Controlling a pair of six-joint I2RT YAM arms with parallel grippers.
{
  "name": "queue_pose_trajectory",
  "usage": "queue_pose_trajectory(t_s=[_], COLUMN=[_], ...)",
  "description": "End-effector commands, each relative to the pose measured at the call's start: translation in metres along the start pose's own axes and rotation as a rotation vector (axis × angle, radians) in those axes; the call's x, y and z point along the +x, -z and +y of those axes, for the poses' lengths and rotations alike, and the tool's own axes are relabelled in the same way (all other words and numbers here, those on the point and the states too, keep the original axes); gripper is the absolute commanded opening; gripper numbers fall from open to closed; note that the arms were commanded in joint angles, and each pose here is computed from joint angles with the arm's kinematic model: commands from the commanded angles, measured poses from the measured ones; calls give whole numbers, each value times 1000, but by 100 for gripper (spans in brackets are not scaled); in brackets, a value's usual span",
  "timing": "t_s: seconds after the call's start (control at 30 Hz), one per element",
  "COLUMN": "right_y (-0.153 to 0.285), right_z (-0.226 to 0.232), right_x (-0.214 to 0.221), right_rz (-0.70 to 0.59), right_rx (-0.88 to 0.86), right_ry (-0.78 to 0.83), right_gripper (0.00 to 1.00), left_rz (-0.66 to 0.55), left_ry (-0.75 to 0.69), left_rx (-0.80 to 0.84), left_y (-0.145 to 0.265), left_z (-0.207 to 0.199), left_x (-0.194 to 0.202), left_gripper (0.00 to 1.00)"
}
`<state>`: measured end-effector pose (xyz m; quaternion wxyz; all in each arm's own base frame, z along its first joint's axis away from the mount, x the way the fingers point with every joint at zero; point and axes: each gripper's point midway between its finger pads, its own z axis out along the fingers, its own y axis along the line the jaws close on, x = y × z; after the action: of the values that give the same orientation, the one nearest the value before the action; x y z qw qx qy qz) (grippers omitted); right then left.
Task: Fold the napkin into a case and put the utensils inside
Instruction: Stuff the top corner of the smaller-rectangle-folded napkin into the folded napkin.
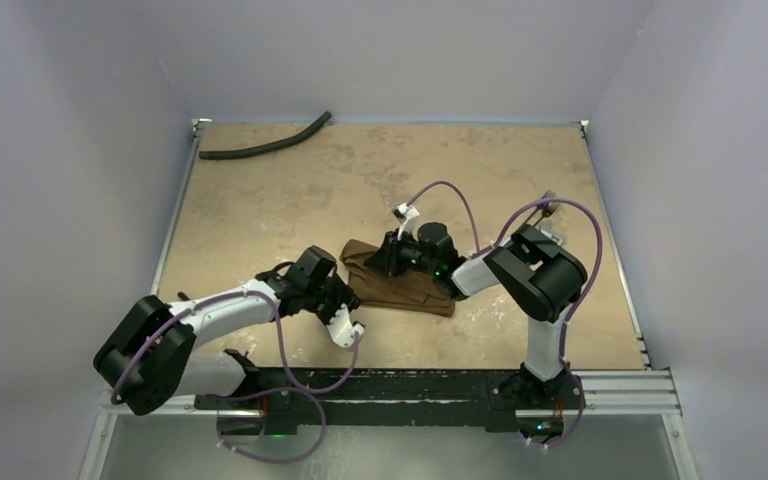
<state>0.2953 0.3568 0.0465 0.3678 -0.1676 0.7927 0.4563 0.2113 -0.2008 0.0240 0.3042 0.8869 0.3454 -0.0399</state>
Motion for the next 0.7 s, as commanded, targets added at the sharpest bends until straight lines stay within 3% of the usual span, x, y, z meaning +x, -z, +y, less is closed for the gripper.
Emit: queue_pose_trajectory(t_s=[0.0, 0.43, 0.67], right_y=[-7, -4, 4], right_z=[8, -26, -34], right_x=[-3, 47, 60], right_rz=[-22, 35, 38], right_rx=[-50, 33, 65], right_ry=[-13, -135, -145], right_gripper=[22, 10, 8], left_rz=[-44, -80, -70], left_ry=[-29, -141, -134], left_rx=[3, -37, -216], left_y=[-9, -20, -16], left_z=[-2, -21, 4], left_x=[-5, -11, -11], left_gripper=[44, 43, 47])
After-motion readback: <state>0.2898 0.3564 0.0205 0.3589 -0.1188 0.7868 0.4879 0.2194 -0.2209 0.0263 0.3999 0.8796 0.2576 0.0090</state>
